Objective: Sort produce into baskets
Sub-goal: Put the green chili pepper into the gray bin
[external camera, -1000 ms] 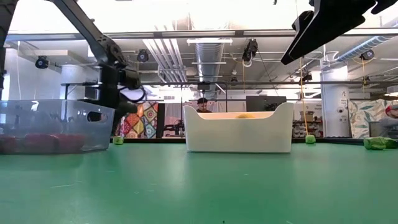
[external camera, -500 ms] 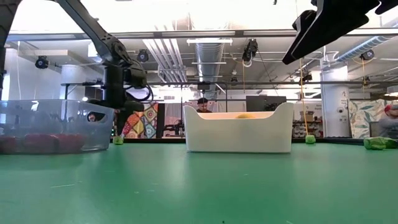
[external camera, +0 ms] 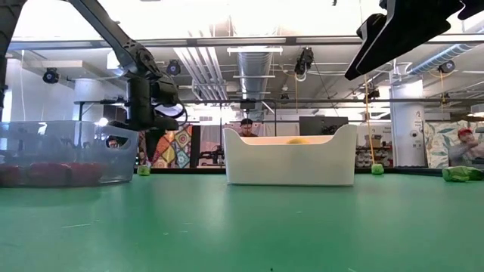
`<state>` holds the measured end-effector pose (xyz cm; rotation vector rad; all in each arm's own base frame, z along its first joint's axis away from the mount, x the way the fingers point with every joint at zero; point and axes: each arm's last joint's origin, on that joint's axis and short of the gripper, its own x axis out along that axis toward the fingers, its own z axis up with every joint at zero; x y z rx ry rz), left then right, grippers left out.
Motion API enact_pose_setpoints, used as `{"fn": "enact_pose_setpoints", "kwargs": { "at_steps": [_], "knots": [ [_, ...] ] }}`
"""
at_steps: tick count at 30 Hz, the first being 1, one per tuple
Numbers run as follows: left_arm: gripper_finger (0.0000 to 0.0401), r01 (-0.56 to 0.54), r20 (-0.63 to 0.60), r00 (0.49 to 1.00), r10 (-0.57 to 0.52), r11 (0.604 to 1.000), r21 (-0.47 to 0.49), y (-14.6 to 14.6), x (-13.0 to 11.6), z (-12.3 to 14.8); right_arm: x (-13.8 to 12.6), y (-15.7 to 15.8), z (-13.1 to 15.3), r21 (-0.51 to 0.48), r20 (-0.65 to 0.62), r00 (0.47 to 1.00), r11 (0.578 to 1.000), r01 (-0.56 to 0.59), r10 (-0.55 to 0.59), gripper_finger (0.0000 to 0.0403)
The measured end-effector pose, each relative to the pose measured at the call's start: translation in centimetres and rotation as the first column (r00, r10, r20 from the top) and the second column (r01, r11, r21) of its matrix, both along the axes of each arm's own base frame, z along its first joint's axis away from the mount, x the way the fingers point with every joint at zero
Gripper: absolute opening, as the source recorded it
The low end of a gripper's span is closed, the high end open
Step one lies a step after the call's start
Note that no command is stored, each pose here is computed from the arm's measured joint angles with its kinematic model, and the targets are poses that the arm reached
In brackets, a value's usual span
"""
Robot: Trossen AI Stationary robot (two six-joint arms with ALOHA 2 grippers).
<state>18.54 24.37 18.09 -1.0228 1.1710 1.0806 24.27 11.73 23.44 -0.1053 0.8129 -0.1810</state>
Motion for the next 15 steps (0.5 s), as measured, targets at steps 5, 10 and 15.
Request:
{"fn": "enact_pose_setpoints", "kwargs": {
  "at_steps": [5,10,15],
  "knots": [
    [0.0231,0.016,-0.138,0.990,-0.021,0.999,-0.033,0.3,-1.8,0.5,0.0,0.0,0.0,0.000,0.000,1.000,1.000,0.000,0.000,0.0226],
    [0.0231,-0.078,-0.132,0.987,0.087,0.994,0.071,1.8,-2.4,0.3,0.0,0.0,-0.1,-0.003,-0.002,1.000,1.000,-0.002,0.002,0.0226],
    [0.0231,-0.091,-0.116,0.989,0.091,0.996,0.003,2.1,-1.8,-1.4,0.0,0.0,-0.1,-0.003,-0.002,1.000,1.000,0.000,0.000,0.0226]
  ]
}}
